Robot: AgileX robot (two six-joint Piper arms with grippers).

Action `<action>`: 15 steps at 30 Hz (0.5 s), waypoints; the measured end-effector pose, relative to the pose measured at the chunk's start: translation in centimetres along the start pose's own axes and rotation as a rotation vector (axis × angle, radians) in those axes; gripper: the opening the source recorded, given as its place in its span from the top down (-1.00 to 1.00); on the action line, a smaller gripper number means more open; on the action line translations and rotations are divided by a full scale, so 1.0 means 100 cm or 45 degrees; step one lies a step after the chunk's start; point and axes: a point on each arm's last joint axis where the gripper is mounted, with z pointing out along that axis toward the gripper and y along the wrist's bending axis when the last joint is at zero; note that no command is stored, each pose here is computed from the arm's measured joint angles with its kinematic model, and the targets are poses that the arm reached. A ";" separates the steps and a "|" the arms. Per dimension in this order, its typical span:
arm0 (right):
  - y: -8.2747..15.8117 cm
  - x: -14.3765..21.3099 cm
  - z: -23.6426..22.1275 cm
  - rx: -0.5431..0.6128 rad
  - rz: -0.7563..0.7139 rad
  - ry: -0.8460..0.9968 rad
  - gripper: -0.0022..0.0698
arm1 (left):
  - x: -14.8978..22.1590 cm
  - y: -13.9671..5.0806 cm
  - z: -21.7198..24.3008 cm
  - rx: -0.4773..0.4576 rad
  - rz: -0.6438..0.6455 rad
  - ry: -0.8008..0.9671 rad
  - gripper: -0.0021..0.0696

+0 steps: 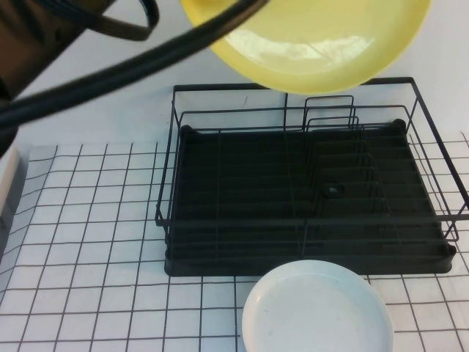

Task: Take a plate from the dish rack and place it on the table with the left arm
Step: Place the plate from the table

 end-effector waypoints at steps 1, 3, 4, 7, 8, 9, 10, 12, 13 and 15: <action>0.000 0.000 0.000 0.000 0.000 0.000 0.95 | 0.002 -0.001 0.000 0.015 -0.032 0.002 0.94; 0.000 0.000 0.000 0.000 0.000 0.000 0.95 | 0.008 -0.003 0.000 0.025 -0.105 0.020 0.94; 0.000 0.000 0.000 0.000 0.000 0.000 0.95 | 0.011 -0.003 0.001 0.026 -0.150 0.035 0.94; 0.000 0.000 0.000 0.000 0.000 0.000 0.95 | 0.024 -0.006 0.001 0.036 -0.282 0.080 0.94; 0.000 0.000 0.000 0.000 0.000 0.000 0.95 | 0.030 -0.008 0.001 0.049 -0.335 0.101 0.94; 0.000 0.000 0.000 0.000 0.000 0.000 0.95 | 0.035 -0.009 0.000 0.063 -0.393 0.118 0.94; 0.000 0.000 0.000 0.000 0.000 0.000 0.95 | 0.041 -0.012 0.000 0.088 -0.448 0.140 0.94; 0.000 0.000 0.000 0.000 0.000 0.000 0.95 | 0.053 -0.018 -0.001 0.149 -0.521 0.184 0.94; 0.000 0.000 0.000 0.000 0.000 0.000 0.95 | 0.058 -0.022 -0.002 0.189 -0.547 0.204 0.94; 0.000 0.000 0.000 0.000 0.000 0.000 0.95 | 0.065 -0.029 -0.003 0.273 -0.566 0.233 0.94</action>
